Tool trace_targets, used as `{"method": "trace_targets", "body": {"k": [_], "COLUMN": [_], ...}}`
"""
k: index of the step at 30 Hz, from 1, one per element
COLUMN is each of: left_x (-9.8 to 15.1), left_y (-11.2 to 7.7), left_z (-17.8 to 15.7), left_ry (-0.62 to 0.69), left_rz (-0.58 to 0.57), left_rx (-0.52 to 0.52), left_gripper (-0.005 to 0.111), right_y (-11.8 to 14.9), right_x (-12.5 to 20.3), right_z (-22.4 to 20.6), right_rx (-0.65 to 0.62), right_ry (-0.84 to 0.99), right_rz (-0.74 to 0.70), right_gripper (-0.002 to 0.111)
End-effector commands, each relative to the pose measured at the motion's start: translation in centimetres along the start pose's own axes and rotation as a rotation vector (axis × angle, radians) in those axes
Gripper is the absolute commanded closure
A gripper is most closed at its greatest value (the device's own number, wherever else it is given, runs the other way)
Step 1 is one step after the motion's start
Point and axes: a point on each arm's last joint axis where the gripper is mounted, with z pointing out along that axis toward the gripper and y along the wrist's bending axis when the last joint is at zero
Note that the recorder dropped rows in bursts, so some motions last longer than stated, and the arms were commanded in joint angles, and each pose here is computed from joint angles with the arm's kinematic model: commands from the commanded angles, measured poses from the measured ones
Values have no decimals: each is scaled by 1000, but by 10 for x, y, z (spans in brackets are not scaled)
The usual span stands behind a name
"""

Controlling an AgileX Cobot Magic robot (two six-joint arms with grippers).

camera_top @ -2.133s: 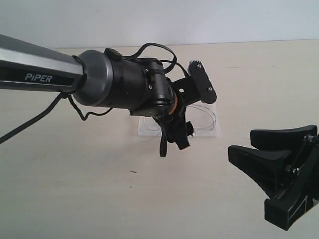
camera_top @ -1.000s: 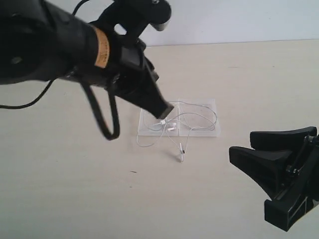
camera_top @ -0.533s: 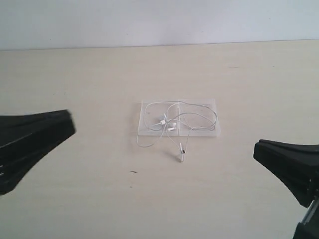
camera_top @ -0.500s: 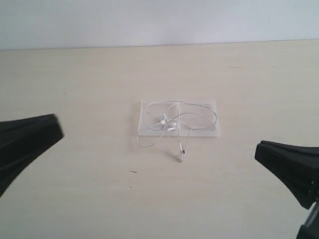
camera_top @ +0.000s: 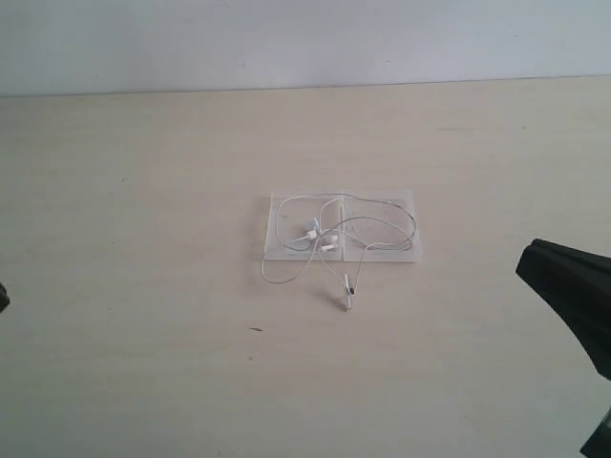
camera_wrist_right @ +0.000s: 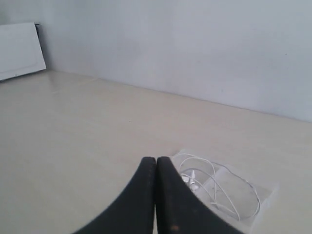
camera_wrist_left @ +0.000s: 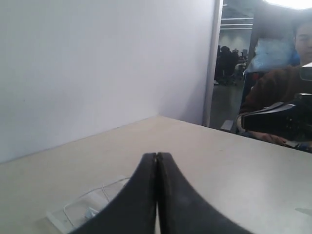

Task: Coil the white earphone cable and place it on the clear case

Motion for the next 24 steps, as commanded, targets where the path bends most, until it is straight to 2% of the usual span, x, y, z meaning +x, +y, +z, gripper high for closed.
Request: {"method": "trace_targets", "body": {"k": [1, 6, 8, 11, 12, 13, 14, 16, 17, 18, 19, 22, 24], "left_x": [5, -2, -6, -7, -7, -7, -7, -7, -7, -7, -7, -3, 0], "left_y": [1, 0, 4, 20, 28, 34, 43, 54, 58, 58, 54, 34, 26], "left_z": [-1, -1, -1, -3, -6, -8, -13, -20, -24, -24, -21, -9, -5], "left_ry": [50, -28, -69, -88, -90, -84, -98, -139, -157, -157, -137, -42, -7], "left_rz": [-69, -2, -9, -16, -46, -9, -29, -137, -171, -161, -138, 15, 34], "left_rx": [-11, -5, -45, -228, -329, -406, -514, -659, -712, -712, -670, -418, -321], "left_gripper": [107, 107, 107, 107, 107, 107, 107, 107, 107, 107, 107, 107, 107], "right_y": [0, 0, -2, -13, -20, -29, -38, -52, -53, -51, -45, -20, -10], "right_x": [6, 2, -1, -4, -5, -6, -6, -4, -3, -2, -3, -2, 1], "right_z": [-1, -1, -1, -2, -3, -6, -9, -17, -18, -16, -13, -3, -1], "right_rx": [-4, 1, 18, 140, 220, 320, 431, 597, 613, 585, 519, 216, 110], "right_ry": [50, 6, -23, -65, -81, -93, -92, -95, -92, -81, -70, -23, 1], "right_rz": [7, 7, 25, 64, 66, 59, 50, 104, 146, 138, 88, -73, -112], "right_gripper": [108, 108, 108, 108, 108, 108, 108, 108, 108, 108, 108, 108, 108]}}
